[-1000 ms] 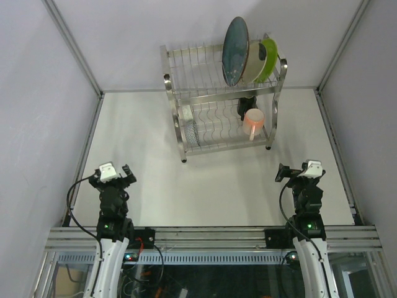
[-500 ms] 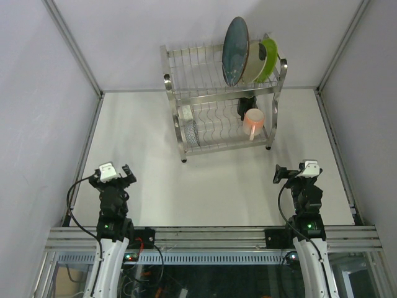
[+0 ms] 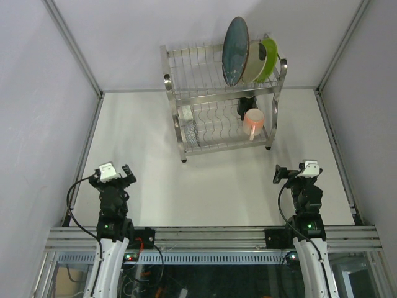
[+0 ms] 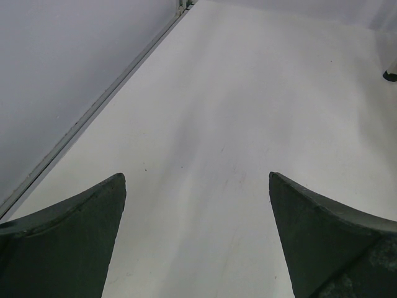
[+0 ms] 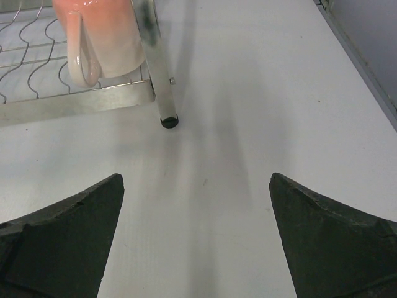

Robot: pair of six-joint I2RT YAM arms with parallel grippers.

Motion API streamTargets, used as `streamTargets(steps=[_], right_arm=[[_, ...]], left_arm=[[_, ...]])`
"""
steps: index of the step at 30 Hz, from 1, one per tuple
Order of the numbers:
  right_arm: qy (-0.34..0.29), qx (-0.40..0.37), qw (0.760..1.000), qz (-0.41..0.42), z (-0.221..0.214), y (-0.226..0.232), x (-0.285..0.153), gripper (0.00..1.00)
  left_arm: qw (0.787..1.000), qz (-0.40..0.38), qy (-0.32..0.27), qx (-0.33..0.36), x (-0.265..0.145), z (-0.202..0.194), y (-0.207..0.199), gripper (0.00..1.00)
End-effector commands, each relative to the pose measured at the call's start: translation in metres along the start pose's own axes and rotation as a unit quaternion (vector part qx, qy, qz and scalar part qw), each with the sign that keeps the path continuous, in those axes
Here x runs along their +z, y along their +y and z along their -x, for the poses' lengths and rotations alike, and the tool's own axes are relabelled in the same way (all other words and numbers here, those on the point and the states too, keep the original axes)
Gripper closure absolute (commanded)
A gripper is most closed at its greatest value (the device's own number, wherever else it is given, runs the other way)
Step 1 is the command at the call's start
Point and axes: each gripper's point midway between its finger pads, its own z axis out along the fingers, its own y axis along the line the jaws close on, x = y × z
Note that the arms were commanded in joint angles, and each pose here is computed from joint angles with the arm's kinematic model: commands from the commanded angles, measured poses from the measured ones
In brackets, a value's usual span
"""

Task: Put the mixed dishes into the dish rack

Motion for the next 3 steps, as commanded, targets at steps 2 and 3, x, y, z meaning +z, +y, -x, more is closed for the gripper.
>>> streamTargets(steps=[2, 3], right_arm=[[0.026, -0.001, 1.000, 0.000, -0.0221, -0.0010, 0.0023, 0.00], [0.028, -0.001, 1.000, 0.000, -0.0219, -0.0011, 0.0023, 0.00]], left_arm=[[0.999, 0.009, -0.036, -0.021, 0.0003, -0.0093, 0.0044, 0.00], [0.999, 0.009, -0.036, -0.021, 0.0004, -0.0094, 0.0045, 0.00]])
